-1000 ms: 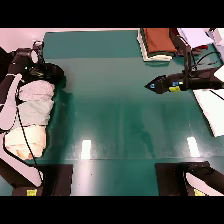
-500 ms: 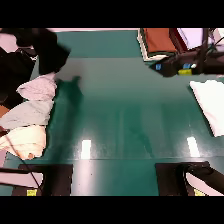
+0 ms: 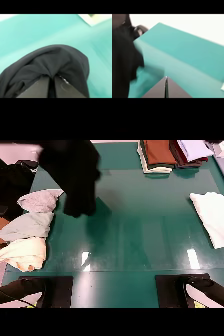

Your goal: Fold the shirts.

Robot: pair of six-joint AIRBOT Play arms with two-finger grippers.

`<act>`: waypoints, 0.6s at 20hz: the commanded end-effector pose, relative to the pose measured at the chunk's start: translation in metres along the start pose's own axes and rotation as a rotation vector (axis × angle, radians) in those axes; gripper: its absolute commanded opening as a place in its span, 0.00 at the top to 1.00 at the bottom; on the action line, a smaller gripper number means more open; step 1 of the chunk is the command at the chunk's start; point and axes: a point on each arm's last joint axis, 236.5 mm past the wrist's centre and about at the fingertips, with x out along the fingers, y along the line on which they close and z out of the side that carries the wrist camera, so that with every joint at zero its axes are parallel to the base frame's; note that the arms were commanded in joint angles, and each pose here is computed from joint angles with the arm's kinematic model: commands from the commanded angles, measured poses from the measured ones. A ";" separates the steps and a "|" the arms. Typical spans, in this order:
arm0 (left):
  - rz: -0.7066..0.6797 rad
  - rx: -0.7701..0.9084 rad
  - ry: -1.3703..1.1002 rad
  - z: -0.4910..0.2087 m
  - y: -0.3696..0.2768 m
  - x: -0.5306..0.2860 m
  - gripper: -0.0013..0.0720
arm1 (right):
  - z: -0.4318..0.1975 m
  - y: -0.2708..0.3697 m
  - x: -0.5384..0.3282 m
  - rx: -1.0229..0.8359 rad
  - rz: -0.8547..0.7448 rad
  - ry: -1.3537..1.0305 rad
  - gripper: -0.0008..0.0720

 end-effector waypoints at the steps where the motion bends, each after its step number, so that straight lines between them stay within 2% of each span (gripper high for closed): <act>1: -0.243 0.088 0.154 -0.058 -0.117 0.049 0.94 | 0.020 -0.014 -0.023 -0.009 -0.072 -0.037 0.96; 3: -0.345 0.090 0.167 -0.076 -0.165 0.080 0.18 | 0.015 -0.019 -0.026 0.020 -0.084 -0.014 0.96; 6: -0.288 0.071 0.168 -0.079 -0.143 0.107 0.18 | 0.003 -0.018 -0.026 0.025 -0.079 0.038 0.96; 10: -0.100 -0.194 0.295 -0.115 -0.022 0.126 0.18 | -0.003 -0.017 -0.026 0.027 -0.072 0.064 0.96; 12: -0.072 -0.325 0.382 -0.157 0.018 0.135 0.18 | -0.006 -0.017 -0.024 0.030 -0.069 0.076 0.96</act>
